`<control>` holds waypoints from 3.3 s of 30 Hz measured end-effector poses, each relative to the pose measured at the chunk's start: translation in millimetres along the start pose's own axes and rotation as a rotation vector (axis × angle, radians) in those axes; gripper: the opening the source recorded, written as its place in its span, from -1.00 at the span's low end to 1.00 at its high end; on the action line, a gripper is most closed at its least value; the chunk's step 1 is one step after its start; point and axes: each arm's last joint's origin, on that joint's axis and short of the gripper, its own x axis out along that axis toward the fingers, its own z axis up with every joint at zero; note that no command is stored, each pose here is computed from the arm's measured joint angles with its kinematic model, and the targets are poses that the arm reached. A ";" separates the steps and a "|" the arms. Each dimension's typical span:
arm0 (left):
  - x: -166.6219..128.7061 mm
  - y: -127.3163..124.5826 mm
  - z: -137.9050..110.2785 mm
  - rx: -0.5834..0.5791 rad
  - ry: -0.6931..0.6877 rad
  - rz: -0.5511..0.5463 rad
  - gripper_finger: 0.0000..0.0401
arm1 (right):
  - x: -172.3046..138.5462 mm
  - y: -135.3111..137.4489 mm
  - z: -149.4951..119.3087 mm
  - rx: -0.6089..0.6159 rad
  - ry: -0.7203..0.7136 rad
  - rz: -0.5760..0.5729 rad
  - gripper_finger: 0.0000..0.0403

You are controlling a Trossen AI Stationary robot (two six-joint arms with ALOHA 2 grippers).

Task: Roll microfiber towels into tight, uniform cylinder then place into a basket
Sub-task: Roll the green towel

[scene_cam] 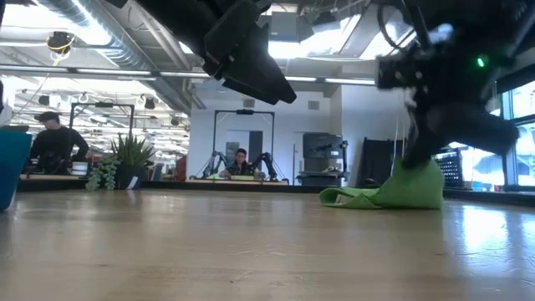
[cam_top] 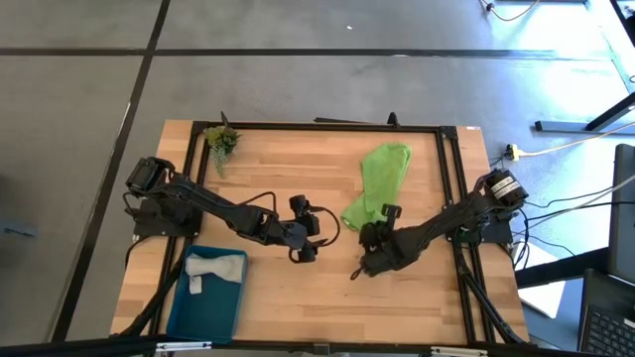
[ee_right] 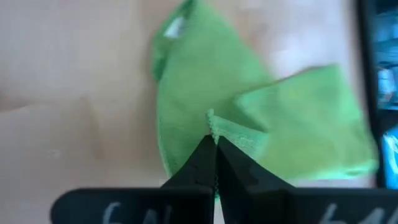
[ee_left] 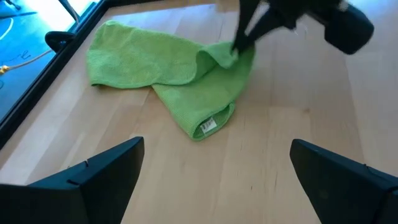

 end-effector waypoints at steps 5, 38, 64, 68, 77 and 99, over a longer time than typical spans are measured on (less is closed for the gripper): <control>3.7 -3.5 -1.3 0.042 -0.008 -0.002 0.97 | -25.7 -15.0 16.3 -0.007 0.000 -0.113 -0.98; 67.9 -40.5 -28.0 0.035 -0.190 -0.082 0.97 | -69.2 -40.0 46.2 0.063 -0.122 -0.258 -0.99; 118.5 -57.5 -24.4 0.181 -0.261 -0.116 0.45 | -60.1 -51.4 52.1 0.089 -0.099 -0.295 -0.99; 126.0 -48.7 -24.9 0.161 -0.191 -0.098 0.45 | -60.1 -51.5 52.1 0.085 -0.098 -0.296 -0.99; 137.9 -28.4 -27.4 0.111 -0.119 -0.094 0.45 | -60.1 -51.8 52.2 0.085 -0.097 -0.297 -0.99; 153.7 -21.4 -41.8 0.092 -0.070 -0.146 0.07 | -60.4 -52.1 52.5 0.082 -0.103 -0.303 -0.98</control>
